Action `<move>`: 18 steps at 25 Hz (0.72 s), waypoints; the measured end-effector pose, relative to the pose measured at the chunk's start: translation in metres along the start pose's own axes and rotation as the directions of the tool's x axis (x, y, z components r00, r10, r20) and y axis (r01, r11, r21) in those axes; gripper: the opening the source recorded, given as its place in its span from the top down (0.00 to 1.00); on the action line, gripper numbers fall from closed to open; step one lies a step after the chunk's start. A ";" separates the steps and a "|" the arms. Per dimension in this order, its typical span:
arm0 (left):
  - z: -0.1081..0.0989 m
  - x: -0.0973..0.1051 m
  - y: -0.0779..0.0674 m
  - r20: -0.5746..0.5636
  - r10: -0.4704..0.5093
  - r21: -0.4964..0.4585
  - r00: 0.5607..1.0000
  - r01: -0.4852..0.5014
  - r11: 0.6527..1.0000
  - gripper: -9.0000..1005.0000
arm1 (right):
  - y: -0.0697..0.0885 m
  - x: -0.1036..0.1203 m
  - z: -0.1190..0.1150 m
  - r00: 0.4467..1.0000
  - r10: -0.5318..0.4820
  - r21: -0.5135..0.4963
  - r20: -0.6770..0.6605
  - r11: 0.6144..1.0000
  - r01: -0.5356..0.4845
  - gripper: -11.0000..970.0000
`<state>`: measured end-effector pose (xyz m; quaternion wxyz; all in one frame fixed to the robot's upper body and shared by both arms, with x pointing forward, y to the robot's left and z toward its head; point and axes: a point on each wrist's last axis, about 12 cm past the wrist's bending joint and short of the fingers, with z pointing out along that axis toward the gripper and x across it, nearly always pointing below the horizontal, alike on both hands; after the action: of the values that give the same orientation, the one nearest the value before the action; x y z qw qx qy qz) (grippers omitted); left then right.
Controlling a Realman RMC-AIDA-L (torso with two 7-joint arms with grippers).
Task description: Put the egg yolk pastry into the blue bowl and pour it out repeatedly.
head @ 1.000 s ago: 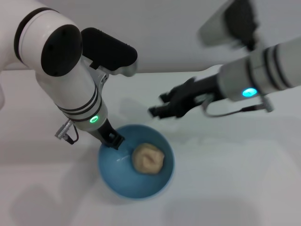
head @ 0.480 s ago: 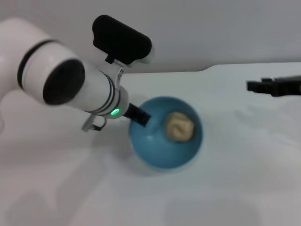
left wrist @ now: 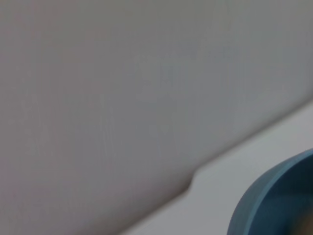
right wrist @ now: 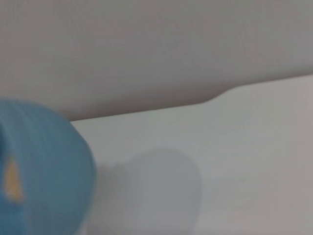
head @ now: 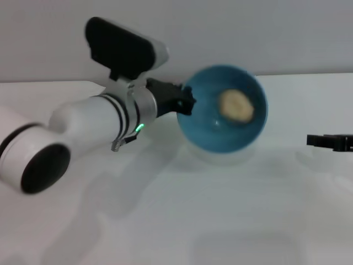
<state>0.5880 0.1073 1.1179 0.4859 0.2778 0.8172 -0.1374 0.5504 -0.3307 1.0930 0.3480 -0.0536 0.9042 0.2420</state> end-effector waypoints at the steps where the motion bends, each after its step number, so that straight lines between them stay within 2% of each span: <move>1: -0.003 0.002 0.002 0.044 -0.016 -0.006 0.999 0.016 1.000 0.99 | -0.002 0.003 0.002 1.000 0.009 0.008 -0.003 1.000 -0.009 0.52; 4: -0.012 0.009 0.006 0.189 -0.055 -0.023 0.980 0.061 0.998 0.99 | -0.007 0.009 0.005 1.000 0.010 0.030 0.000 0.999 -0.010 0.52; 8: -0.029 0.022 0.011 0.391 -0.075 -0.046 0.917 0.101 0.994 0.99 | -0.010 0.016 0.009 1.000 -0.008 0.041 -0.006 0.999 0.009 0.52; 13: -0.039 0.039 0.006 0.523 -0.057 -0.045 0.850 0.095 0.994 0.99 | -0.011 0.017 0.009 1.000 -0.014 0.042 -0.005 0.999 0.015 0.52; 18: -0.054 0.060 -0.009 0.713 0.005 -0.016 0.702 0.009 1.000 0.99 | -0.011 0.017 0.009 1.000 -0.019 0.043 -0.004 0.999 0.019 0.52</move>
<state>0.5216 0.1460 1.0921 0.7662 0.1977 0.5677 -0.2269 0.5462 -0.3350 1.0718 0.3496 -0.0552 0.9092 0.2192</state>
